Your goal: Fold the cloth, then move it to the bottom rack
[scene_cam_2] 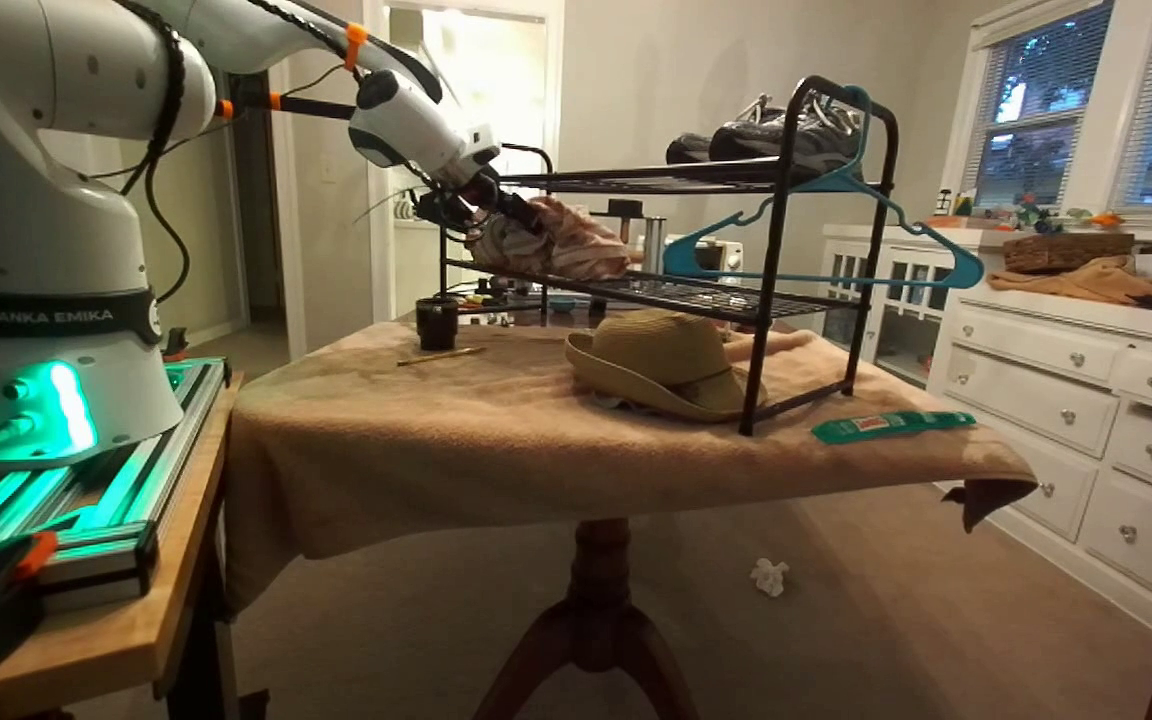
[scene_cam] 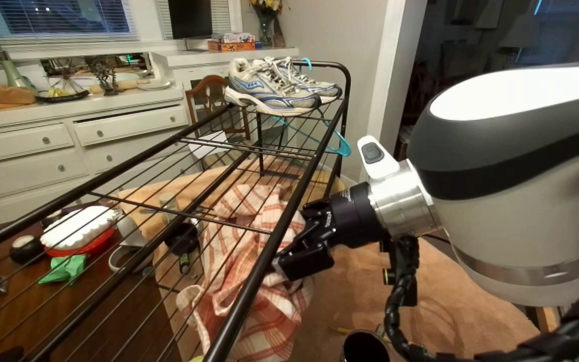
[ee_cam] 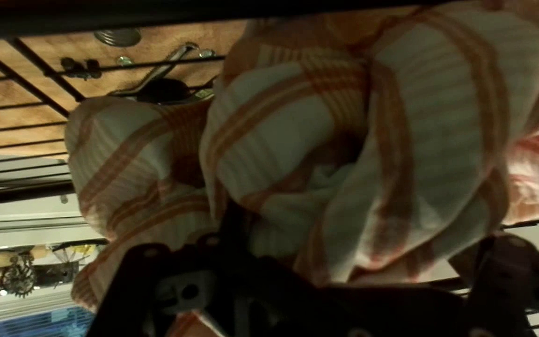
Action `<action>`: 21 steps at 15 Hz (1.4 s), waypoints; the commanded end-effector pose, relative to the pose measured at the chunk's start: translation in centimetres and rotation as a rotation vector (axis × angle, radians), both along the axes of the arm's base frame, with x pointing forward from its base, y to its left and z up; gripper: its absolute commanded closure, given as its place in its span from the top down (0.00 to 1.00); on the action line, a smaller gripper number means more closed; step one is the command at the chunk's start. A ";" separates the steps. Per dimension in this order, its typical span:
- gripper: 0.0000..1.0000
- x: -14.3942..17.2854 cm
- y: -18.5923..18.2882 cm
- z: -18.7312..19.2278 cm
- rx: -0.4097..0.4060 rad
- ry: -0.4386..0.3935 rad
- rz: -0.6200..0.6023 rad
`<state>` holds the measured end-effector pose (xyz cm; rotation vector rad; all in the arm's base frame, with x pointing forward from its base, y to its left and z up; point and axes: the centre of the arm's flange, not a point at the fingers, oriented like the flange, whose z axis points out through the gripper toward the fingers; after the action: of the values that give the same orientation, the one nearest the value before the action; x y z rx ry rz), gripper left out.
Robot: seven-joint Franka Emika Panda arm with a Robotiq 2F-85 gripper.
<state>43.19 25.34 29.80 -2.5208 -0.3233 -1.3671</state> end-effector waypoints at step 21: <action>1.00 -2.6 -10.7 21.4 -0.009 0.548 0.119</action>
<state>41.24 15.07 47.05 -2.6734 -0.4267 -0.7152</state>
